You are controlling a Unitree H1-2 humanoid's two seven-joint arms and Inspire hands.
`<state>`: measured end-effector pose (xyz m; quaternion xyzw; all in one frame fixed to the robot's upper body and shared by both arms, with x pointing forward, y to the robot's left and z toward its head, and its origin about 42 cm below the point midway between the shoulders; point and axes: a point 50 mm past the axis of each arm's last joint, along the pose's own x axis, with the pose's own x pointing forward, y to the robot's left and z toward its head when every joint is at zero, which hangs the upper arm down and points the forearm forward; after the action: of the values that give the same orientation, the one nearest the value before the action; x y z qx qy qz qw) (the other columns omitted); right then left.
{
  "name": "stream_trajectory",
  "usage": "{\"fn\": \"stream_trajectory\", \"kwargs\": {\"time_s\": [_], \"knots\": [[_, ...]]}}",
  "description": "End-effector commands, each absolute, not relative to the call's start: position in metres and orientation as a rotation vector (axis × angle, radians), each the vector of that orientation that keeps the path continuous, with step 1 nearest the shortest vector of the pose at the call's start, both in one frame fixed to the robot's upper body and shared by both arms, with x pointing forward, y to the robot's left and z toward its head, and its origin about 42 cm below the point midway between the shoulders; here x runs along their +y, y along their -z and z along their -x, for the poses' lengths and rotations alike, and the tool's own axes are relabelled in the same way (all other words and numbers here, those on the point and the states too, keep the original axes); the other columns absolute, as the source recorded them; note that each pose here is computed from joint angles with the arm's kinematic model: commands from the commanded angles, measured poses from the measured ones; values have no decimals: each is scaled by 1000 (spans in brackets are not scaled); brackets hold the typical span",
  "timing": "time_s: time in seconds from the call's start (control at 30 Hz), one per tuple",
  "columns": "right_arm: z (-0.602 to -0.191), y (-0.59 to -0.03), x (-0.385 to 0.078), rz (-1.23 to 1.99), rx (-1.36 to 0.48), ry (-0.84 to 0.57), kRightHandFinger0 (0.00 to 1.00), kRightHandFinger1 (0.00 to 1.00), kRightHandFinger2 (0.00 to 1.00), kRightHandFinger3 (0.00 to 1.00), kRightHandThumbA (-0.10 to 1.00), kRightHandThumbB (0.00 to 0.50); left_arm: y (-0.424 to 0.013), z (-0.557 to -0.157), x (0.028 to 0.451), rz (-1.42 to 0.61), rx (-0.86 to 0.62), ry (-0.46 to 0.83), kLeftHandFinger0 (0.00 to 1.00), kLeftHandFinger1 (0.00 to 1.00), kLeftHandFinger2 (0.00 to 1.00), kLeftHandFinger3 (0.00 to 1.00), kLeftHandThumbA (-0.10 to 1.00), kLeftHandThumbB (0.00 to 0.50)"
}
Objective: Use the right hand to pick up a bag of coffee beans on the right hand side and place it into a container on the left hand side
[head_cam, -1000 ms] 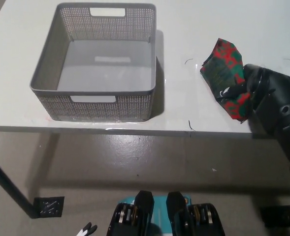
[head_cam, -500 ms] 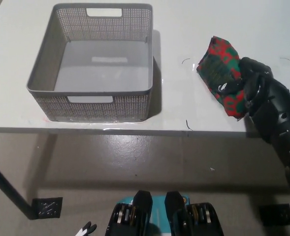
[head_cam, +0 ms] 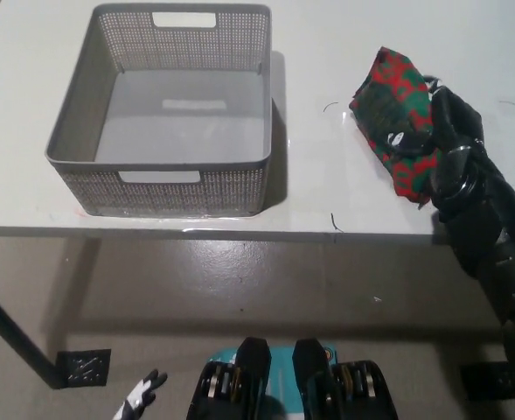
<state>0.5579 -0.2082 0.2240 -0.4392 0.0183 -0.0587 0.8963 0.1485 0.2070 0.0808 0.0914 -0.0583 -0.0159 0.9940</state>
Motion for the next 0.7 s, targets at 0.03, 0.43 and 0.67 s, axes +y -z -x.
{"fn": "stream_trajectory", "kwargs": {"time_s": [0.03, 0.43, 0.67], "knots": [[-561, -301, -184, 763, -302, 204, 0, 493, 931, 913, -100, 157, -83, -167, 203, -172, -122, 41, 1000, 1000, 1000, 1000, 1000, 379], [-513, -389, -108, 693, -612, 97, 20, 498, 871, 1000, -100, 162, -74, -188, 199, -199, -114, 73, 1000, 1000, 1000, 1000, 1000, 389], [-500, -422, -51, 681, -687, 24, 5, 545, 865, 1000, -100, 158, -70, -181, 197, -197, -105, 85, 1000, 1000, 1000, 1000, 1000, 374]]}}
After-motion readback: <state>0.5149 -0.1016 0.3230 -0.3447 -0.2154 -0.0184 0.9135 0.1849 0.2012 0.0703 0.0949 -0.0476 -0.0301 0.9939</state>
